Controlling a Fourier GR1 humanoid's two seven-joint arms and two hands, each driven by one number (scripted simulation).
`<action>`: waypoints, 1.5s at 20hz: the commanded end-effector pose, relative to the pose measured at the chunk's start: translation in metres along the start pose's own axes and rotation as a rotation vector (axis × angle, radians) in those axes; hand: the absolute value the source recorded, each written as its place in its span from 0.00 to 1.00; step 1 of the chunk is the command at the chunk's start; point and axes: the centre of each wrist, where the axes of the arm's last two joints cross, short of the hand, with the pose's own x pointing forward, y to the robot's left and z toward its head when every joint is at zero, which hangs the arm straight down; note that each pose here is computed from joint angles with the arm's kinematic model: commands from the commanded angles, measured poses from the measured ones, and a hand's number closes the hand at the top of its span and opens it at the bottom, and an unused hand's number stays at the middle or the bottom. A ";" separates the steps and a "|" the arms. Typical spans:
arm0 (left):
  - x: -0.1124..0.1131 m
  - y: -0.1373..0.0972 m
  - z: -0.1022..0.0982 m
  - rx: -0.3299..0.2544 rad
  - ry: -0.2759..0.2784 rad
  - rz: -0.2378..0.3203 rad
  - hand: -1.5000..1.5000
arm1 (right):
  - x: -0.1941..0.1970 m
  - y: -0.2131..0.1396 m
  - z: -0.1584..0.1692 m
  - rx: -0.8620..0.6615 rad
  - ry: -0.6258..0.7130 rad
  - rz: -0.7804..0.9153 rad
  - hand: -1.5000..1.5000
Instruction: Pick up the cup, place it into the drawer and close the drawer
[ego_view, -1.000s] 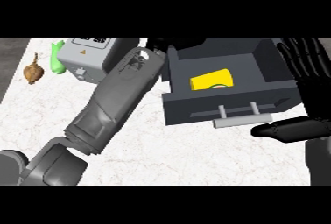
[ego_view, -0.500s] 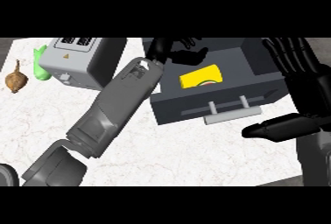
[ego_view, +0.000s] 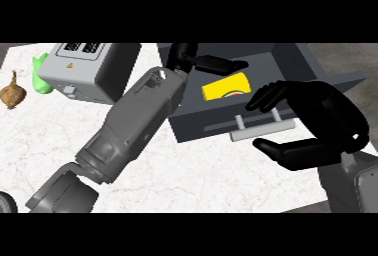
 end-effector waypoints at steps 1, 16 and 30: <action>0.005 0.000 -0.001 0.049 -0.087 0.097 0.00 | -0.007 0.009 0.002 0.193 0.063 -0.031 1.00; -0.003 0.006 0.003 0.140 -0.104 0.199 0.00 | -0.053 0.031 0.039 0.251 0.526 0.521 0.00; -0.050 0.065 0.048 0.144 -0.106 0.243 0.00 | -0.179 -0.015 0.033 0.264 0.751 0.611 1.00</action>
